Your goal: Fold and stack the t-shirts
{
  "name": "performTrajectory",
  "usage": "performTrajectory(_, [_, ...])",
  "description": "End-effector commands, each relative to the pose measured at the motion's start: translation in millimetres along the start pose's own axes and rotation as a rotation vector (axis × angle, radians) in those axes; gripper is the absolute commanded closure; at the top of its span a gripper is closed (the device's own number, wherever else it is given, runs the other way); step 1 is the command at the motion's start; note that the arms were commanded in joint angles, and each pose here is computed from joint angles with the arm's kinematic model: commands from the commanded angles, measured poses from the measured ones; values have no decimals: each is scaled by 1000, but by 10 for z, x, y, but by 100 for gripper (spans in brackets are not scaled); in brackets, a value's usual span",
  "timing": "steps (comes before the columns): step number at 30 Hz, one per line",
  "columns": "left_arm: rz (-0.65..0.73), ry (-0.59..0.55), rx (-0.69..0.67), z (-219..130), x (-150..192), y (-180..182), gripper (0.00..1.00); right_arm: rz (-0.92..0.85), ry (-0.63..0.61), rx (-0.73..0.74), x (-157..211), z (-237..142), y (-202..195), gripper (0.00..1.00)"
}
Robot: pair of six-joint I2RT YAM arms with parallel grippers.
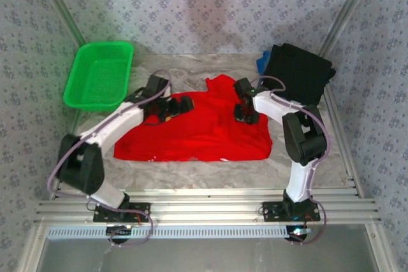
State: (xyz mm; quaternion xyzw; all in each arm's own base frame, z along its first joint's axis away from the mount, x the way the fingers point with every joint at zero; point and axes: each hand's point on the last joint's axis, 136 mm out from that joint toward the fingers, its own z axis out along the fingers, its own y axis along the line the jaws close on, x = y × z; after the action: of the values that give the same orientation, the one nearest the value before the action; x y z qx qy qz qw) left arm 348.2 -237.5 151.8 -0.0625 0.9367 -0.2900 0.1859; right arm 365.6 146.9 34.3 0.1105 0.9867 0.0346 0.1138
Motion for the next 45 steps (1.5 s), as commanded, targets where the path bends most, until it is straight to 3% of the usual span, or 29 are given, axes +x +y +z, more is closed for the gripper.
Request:
performTrajectory(1, [117,53,130,227,-9,-571,9,62,76,102,279,78,-337,74])
performTrajectory(4, [156,136,171,549,120,-878,13,87,116,159,516,99,-576,75])
performTrajectory(11, [112,283,177,1271,433,-1012,27,163,139,211,811,13,-931,73])
performTrajectory(15, [100,326,74,1487,558,-808,35,203,144,221,910,-12,-1072,73])
performTrajectory(19, [67,377,59,1632,690,-678,43,232,133,193,930,-19,-1101,72])
performTrajectory(28, [72,477,215,1481,876,-935,47,222,120,188,881,-40,-1081,72])
performTrajectory(36, [65,568,188,1418,1100,-777,49,217,103,189,846,-8,-1063,72])
performTrajectory(45, [68,601,258,1484,1152,-1022,50,202,100,198,858,1,-1049,72])
